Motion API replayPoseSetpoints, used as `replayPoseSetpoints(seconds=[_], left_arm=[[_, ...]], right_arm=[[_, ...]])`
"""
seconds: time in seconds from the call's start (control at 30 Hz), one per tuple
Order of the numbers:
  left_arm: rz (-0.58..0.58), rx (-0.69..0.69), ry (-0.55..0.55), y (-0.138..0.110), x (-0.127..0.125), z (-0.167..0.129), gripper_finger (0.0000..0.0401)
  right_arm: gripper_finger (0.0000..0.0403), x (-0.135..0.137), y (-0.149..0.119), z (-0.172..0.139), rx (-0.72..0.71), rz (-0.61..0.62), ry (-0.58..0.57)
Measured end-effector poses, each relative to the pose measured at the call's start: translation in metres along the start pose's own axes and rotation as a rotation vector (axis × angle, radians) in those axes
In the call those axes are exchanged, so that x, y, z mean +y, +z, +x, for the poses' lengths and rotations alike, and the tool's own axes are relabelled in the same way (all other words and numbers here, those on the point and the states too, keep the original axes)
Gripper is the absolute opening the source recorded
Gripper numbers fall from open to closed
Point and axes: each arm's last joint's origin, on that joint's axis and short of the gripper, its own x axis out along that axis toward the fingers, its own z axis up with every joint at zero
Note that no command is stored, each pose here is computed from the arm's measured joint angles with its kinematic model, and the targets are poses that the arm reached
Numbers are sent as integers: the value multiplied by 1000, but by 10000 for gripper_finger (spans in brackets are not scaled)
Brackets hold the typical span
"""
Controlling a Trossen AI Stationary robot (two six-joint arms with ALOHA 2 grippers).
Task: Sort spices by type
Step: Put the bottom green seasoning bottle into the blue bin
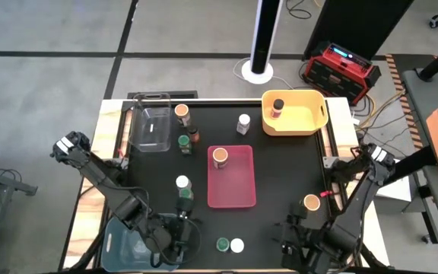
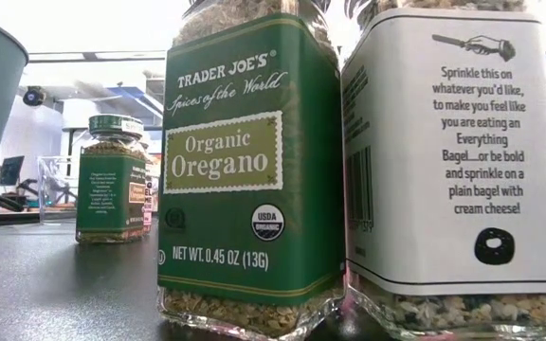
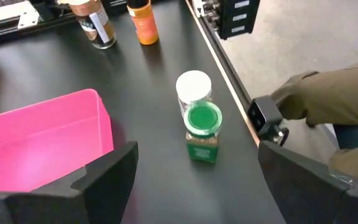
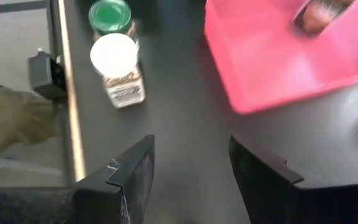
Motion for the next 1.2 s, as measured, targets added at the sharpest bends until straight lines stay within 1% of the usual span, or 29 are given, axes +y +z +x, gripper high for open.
replayPoseSetpoints(seconds=[0.2,0.37,0.57,0.73,0.83,1.0,1.2], left_arm=[[-9,-21,-5,-1,-7,16,316],[13,-13,-4,-6,-13,35,316],[59,-51,-6,-6,-17,54,316],[44,-71,1,-8,-16,72,316],[42,-54,-20,-13,-17,84,316],[-3,-85,-64,-12,-19,94,316],[-32,-81,-56,-17,-18,106,316]], right_arm=[[199,-2,3,0,-101,-141,-68],[199,-3,4,0,-154,-182,-109],[199,-3,7,0,-188,-160,-125],[199,-4,8,1,-187,-153,-129],[199,-6,9,-1,-186,-156,-124],[199,-15,14,-15,-202,-144,-100],[199,-29,20,-31,-235,-146,-79]])
